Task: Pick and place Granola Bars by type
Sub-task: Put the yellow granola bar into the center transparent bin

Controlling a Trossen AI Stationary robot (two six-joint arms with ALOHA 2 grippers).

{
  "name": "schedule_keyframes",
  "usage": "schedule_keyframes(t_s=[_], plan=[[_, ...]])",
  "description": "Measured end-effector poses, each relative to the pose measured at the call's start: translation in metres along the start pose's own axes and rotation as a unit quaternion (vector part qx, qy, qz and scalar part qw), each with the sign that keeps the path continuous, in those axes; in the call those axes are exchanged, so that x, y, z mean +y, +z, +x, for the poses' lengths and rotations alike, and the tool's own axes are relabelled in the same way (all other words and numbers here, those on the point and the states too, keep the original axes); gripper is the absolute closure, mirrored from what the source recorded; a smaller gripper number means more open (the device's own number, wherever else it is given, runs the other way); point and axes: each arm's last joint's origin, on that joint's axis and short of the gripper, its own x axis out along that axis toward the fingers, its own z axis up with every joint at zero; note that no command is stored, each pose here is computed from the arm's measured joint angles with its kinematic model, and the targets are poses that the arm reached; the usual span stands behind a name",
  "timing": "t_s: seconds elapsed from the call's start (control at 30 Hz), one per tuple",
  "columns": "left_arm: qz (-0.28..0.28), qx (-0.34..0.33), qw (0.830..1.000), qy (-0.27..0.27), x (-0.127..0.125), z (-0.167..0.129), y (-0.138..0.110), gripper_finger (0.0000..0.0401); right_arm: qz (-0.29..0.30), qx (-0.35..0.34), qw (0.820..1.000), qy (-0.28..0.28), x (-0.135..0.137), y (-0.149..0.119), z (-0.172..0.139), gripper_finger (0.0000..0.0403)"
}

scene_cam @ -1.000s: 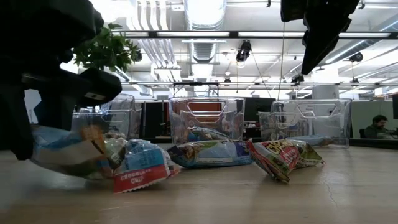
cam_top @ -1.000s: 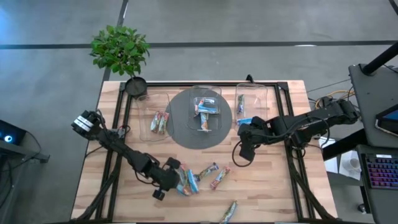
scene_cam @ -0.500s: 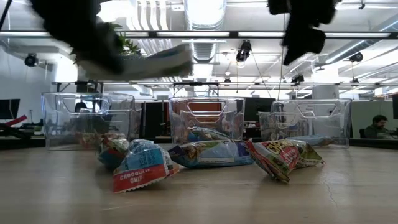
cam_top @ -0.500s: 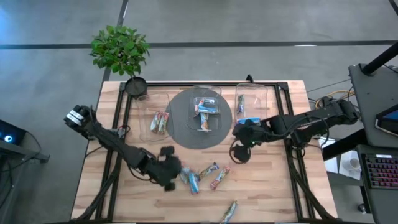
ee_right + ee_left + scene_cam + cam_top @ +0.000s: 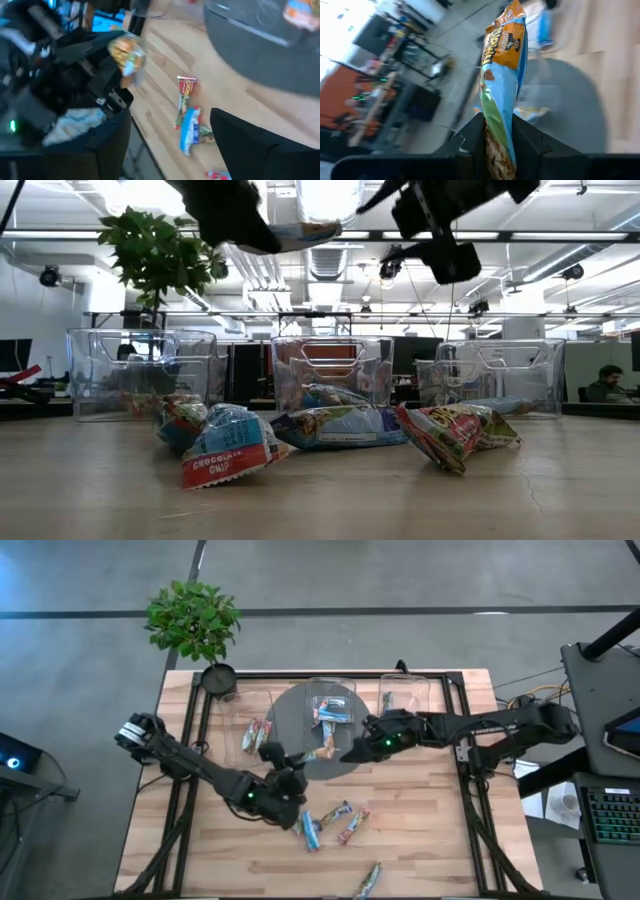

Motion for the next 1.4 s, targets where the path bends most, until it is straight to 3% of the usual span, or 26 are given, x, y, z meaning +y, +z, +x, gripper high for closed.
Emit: schedule_keyframes(t_s=[0.1, 0.33, 0.53, 0.73, 1.03, 1.4], plan=[[0.017, 0.008, 0.999, 0.031, -0.001, 0.010, 0.000, 0.0339, 0.038, -0.003, 0.999, 0.009, -0.001, 0.004, 0.005, 0.0135], [0.021, 0.010, 0.999, 0.039, -0.004, 0.015, -0.001, 0.0339, 0.027, -0.073, 0.996, 0.044, 0.007, 0.013, 0.009, 0.0133], [-0.022, -0.012, 0.999, 0.034, -0.004, 0.015, 0.008, 0.0339, 0.036, -0.065, 0.997, 0.032, 0.001, 0.014, 0.025, 0.0141], [-0.031, -0.020, 0.999, 0.027, -0.004, 0.017, 0.013, 0.0339, 0.034, -0.077, 0.994, 0.073, 0.003, 0.018, 0.038, 0.0152], [-0.031, -0.020, 0.999, 0.025, -0.004, 0.017, 0.013, 0.0339, 0.033, -0.074, 0.994, 0.076, 0.006, 0.019, 0.043, 0.0158], [-0.060, -0.009, 0.998, 0.016, 0.001, 0.027, 0.012, 0.0339, 0.030, -0.075, 0.993, 0.082, 0.010, 0.021, 0.042, 0.0227]])
